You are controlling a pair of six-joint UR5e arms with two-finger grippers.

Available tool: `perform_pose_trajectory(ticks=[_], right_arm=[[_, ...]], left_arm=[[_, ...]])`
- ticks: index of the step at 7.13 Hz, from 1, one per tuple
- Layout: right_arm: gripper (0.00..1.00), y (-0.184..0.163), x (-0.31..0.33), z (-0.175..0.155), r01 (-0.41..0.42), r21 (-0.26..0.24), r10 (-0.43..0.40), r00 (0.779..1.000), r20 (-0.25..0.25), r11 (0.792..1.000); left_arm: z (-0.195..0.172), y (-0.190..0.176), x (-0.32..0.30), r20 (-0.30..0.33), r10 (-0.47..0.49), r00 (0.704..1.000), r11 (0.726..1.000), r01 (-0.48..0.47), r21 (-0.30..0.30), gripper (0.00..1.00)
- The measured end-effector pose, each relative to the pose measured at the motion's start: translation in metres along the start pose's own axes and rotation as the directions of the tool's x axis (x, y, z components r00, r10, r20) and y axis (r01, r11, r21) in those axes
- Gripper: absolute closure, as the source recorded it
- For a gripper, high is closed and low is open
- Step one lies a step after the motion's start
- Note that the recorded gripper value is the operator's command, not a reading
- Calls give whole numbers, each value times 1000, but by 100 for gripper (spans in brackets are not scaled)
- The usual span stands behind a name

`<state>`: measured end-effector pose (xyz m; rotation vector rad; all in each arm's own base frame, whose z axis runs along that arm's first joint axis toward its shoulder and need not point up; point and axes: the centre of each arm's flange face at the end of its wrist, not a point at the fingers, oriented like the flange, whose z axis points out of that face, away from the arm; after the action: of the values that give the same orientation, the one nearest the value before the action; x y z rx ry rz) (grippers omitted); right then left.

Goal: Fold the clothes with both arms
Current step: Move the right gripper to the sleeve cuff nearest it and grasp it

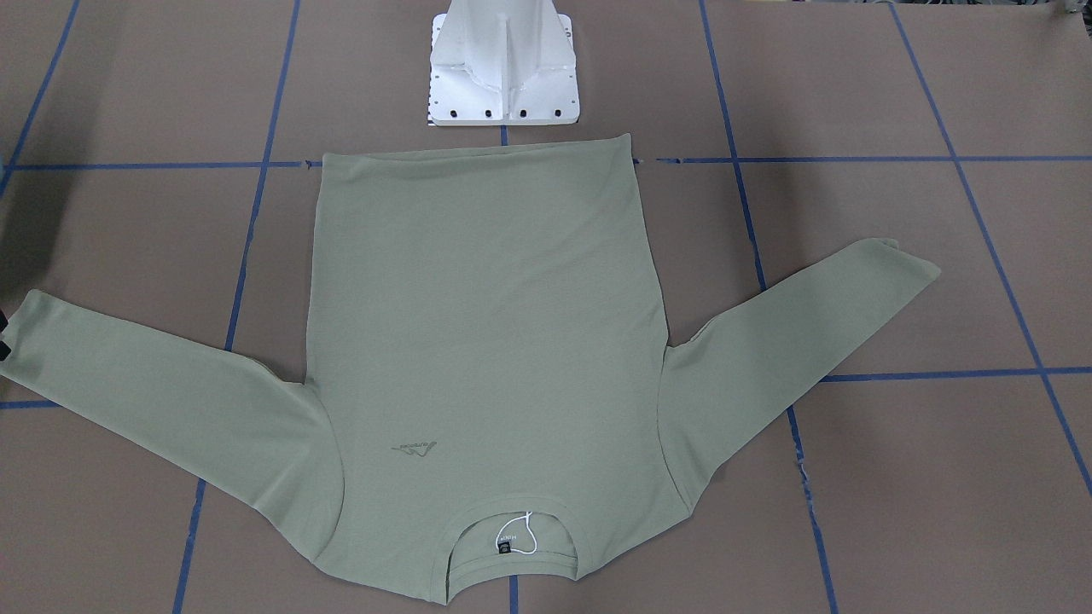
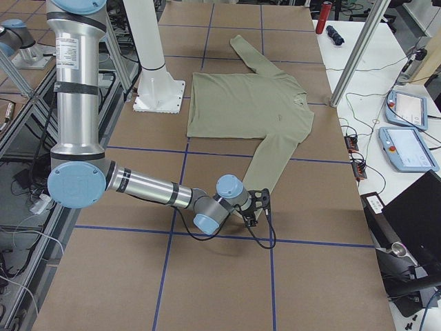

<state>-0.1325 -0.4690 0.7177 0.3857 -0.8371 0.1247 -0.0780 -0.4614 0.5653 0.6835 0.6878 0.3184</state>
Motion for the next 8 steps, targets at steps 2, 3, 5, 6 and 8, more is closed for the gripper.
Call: perform_pose_trajectory(ticks=[2, 3, 5, 6, 8], right_arm=[[61, -1, 0, 3, 2, 6, -2, 1000, -13, 1000], [57, 0, 1, 4, 3, 7, -3, 1000, -17, 1000], [30, 1, 3, 5, 5, 5, -4, 1000, -22, 1000], [31, 2, 5, 5, 9, 8, -8, 1000, -28, 1000], [34, 3, 8, 5, 13, 19, -13, 999, -44, 1000]], left_arm=[[0, 0, 0, 0, 1, 1000, 1000, -1, 1, 0], [1, 1, 0, 0, 4, 1000, 1000, -4, 4, 0], [2, 2, -1, 0, 5, 1000, 1000, -5, 5, 0], [2, 2, -2, 0, 4, 1000, 1000, -4, 5, 0], [3, 3, -2, 0, 2, 1000, 1000, -2, 2, 0]])
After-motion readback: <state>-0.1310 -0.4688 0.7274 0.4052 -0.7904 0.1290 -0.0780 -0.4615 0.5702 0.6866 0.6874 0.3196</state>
